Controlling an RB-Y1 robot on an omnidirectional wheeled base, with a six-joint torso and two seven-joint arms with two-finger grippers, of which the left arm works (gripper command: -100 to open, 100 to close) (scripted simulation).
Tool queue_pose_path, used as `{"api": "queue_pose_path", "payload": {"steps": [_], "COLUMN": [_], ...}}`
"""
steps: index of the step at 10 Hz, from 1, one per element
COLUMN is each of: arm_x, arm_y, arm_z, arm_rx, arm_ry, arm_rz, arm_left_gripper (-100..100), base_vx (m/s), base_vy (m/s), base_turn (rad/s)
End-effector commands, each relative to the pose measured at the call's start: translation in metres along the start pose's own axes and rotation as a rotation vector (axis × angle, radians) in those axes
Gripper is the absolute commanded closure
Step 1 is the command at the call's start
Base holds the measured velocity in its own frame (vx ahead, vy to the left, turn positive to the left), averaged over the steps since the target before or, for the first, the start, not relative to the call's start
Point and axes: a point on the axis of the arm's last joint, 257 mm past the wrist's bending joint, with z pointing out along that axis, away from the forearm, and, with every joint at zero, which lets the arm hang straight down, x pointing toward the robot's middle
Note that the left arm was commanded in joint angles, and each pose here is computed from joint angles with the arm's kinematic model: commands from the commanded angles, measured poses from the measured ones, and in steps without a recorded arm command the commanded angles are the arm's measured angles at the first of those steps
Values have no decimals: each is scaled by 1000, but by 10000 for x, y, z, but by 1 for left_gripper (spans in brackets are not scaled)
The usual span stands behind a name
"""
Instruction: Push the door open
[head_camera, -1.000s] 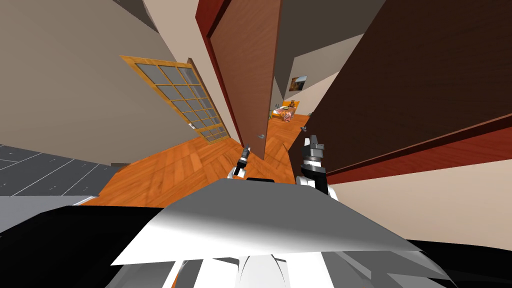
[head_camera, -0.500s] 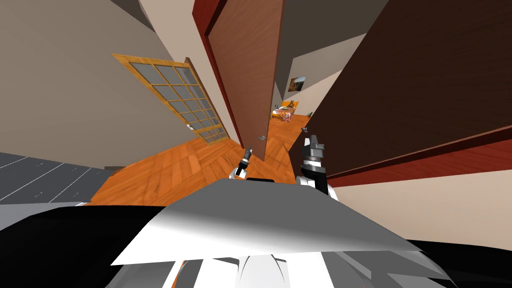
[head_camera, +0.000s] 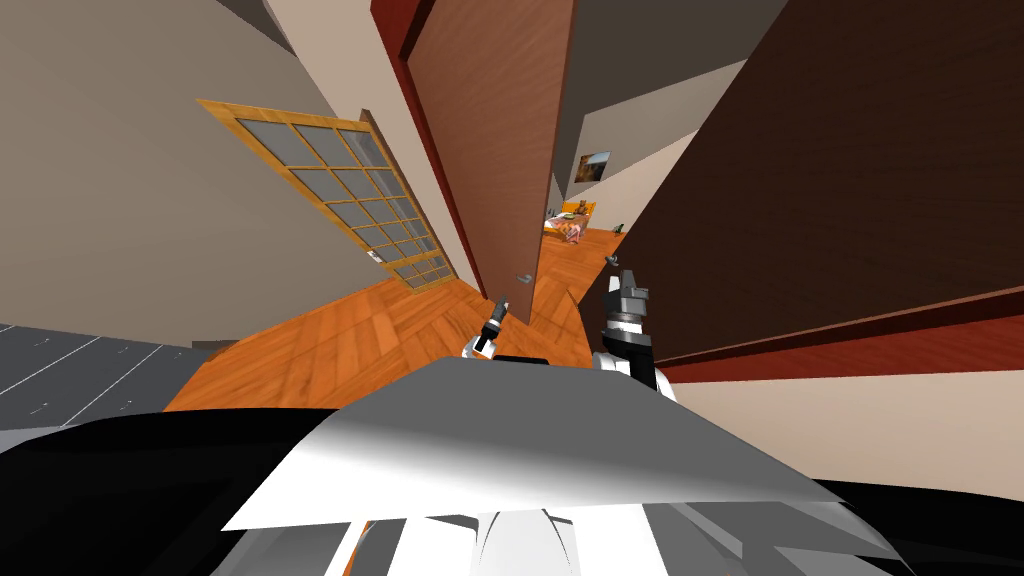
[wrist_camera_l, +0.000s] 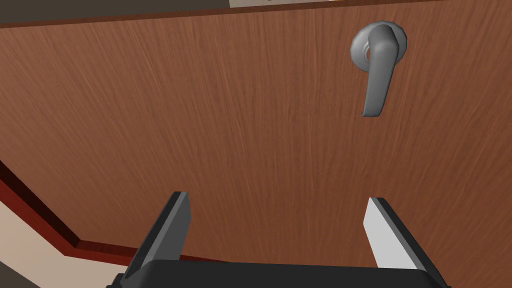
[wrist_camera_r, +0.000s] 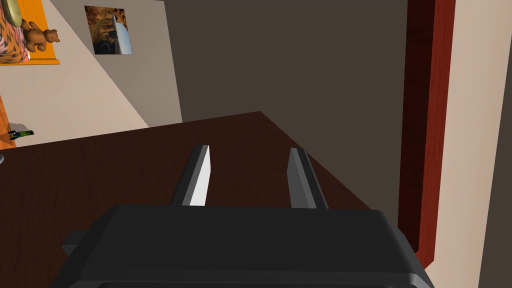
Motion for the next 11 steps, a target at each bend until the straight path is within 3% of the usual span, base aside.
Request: {"api": "queue_pose_path", "payload": {"steps": [1,11], "arm_x": [75,448], "arm_y": [86,517], "arm_z": [-8,-68], "arm_rx": [-17,-98], "arm_ry": [19,111], "arm_rz": [-9,-50], "arm_left_gripper": [-100,-100], "base_vx": [90,82], "base_vy": [41,40], "base_turn": [-27,-23]}}
